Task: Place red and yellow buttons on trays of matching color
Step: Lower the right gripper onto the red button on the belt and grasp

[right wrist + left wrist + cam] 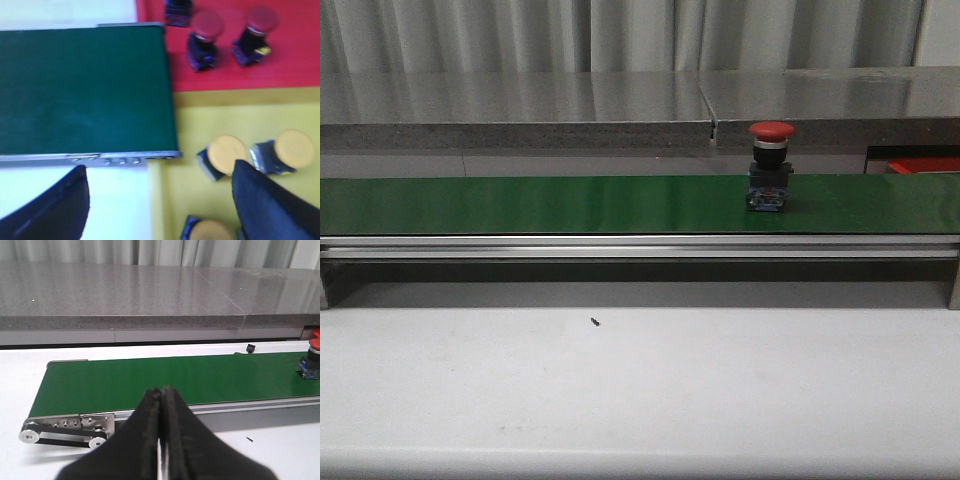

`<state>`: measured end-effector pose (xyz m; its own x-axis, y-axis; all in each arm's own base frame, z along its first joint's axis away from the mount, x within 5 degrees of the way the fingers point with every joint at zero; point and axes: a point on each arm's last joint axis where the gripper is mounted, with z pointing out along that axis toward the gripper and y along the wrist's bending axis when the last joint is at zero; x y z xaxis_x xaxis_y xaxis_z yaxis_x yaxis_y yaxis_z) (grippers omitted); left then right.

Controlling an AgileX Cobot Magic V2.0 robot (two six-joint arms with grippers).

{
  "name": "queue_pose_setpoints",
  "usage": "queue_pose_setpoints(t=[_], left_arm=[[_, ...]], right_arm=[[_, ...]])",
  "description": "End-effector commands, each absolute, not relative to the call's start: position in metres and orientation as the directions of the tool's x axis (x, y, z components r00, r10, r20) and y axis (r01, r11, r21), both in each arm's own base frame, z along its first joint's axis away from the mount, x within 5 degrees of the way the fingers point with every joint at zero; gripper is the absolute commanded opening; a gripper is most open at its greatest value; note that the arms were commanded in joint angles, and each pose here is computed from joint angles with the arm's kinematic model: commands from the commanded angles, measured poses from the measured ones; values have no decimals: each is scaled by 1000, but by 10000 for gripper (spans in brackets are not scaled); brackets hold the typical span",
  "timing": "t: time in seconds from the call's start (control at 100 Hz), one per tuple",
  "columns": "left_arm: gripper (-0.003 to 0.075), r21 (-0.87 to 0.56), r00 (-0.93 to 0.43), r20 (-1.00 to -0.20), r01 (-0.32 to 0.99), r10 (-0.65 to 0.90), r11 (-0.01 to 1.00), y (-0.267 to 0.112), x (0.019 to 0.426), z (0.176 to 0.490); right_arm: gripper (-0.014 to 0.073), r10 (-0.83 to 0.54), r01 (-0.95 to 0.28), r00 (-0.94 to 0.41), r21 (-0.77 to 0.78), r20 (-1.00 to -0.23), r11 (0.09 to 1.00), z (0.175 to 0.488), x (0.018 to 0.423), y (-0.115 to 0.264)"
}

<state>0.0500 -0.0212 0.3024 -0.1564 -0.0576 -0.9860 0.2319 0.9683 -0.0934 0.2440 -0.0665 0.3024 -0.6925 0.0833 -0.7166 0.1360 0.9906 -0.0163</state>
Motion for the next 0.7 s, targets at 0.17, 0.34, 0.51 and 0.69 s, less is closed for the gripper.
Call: queue_pose_setpoints(t=[0.17,0.34,0.51,0.69], left_arm=[[-19,-108,-81,-992,223,-92,969,-20,50,316],[-19,-108,-81,-992,223,-92,969,-20,50,316],[-19,-108,-81,-992,223,-92,969,-20,50,316],[-19,-108,-81,-992,223,-92,969,-20,50,316]], right_arm=[[584,-150,-124,-647,-91,-748,988,312,256,-16],[584,-205,-213,-664,-81,-719,974,301,274,6],[584,-253,-285,-668,-75,-700,956,296,303,28],[584,-275,-317,-673,-68,-687,946,293,333,40]])
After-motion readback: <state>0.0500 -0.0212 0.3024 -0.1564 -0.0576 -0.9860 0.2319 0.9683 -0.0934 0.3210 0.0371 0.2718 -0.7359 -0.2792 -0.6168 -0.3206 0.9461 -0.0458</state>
